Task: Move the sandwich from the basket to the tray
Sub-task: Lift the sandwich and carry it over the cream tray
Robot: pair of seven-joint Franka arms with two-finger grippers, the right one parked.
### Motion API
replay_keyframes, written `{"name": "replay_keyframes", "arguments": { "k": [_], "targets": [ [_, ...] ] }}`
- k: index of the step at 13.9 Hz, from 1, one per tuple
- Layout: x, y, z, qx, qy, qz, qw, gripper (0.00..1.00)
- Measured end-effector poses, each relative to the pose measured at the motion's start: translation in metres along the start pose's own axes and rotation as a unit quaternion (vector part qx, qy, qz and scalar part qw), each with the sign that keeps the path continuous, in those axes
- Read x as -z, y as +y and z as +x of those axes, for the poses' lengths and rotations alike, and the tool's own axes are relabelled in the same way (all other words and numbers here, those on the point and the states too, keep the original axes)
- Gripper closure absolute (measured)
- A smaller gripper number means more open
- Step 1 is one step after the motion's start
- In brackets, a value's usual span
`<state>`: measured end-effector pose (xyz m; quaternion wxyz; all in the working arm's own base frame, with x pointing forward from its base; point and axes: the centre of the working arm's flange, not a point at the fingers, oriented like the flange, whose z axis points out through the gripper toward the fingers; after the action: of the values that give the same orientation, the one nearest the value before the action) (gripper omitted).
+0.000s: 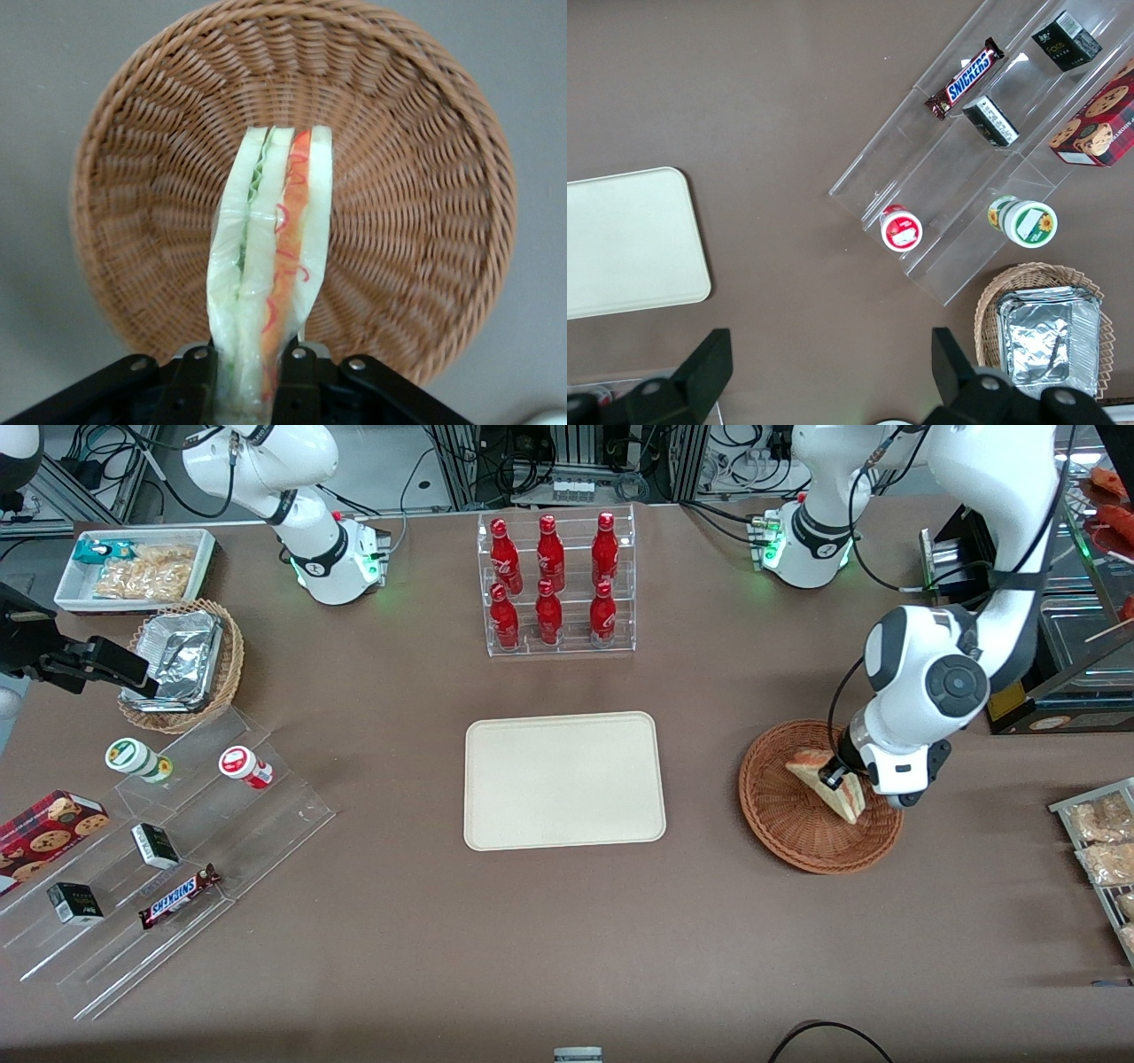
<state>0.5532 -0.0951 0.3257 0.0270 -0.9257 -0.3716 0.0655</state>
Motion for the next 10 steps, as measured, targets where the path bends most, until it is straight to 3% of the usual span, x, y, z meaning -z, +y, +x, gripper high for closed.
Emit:
{"name": "replay_keyframes", "arguments": {
  "k": [1,3,10],
  "targets": [
    [0.018,0.008,-0.006,-0.037,-0.014,0.019,0.9991,0.84],
    [0.037,0.029,-0.025,-0.098,-0.022,0.033,0.9944,0.85],
    [0.003,0.151,-0.155,-0.258,-0.003,0.054,0.9647,0.85]
  ]
}}
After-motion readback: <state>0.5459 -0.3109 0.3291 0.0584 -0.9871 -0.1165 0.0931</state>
